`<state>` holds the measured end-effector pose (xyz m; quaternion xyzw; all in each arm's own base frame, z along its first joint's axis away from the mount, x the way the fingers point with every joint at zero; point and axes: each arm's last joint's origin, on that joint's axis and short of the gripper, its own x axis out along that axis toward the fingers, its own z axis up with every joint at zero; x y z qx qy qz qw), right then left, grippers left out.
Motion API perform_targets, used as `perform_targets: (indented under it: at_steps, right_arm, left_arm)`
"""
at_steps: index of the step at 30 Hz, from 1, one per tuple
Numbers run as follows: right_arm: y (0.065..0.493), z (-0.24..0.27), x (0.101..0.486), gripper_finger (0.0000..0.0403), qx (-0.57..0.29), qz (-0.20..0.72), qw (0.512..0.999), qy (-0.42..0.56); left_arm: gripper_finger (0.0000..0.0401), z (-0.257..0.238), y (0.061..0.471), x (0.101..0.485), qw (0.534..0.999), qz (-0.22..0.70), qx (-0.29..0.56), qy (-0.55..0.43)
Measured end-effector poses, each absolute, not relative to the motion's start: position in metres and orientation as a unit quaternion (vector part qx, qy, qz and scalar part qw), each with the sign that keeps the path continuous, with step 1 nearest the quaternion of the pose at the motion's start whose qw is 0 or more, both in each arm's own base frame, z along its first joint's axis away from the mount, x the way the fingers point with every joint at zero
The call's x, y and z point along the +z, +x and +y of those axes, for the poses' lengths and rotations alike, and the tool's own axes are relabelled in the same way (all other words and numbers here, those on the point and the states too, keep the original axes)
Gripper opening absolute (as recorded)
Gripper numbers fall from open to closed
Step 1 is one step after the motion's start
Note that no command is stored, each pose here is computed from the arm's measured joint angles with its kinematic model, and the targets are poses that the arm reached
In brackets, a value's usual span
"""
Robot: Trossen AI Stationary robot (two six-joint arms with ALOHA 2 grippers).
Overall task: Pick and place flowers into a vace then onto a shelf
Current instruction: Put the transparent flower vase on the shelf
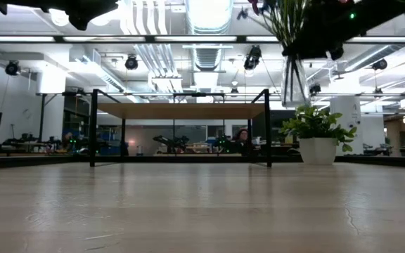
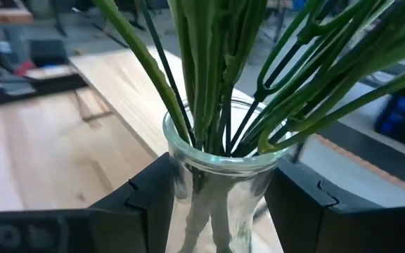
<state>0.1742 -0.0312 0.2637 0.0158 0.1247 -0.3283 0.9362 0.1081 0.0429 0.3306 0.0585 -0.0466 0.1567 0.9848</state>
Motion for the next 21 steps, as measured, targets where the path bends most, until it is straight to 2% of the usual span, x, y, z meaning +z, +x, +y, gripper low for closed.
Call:
perform_targets:
  at_steps: [5, 13, 21]
  right_arm:
    - [0.178, -0.027, 0.280, 0.0177, -0.262, 0.099, 0.960, 0.014]
    - [0.188, -0.027, 0.301, 0.0177, -0.240, 0.082, 0.967, -0.012]
    - [0.216, -0.041, 0.322, 0.0177, -0.219, 0.059, 0.972, -0.062]
  left_arm:
    - [0.0127, 0.043, 0.108, 0.331, 0.985, -0.047, 0.156, 0.055]
    - [0.0127, 0.043, 0.108, 0.331, 0.985, -0.048, 0.156, 0.047]
    - [0.0127, 0.043, 0.108, 0.331, 0.985, -0.049, 0.156, 0.047]
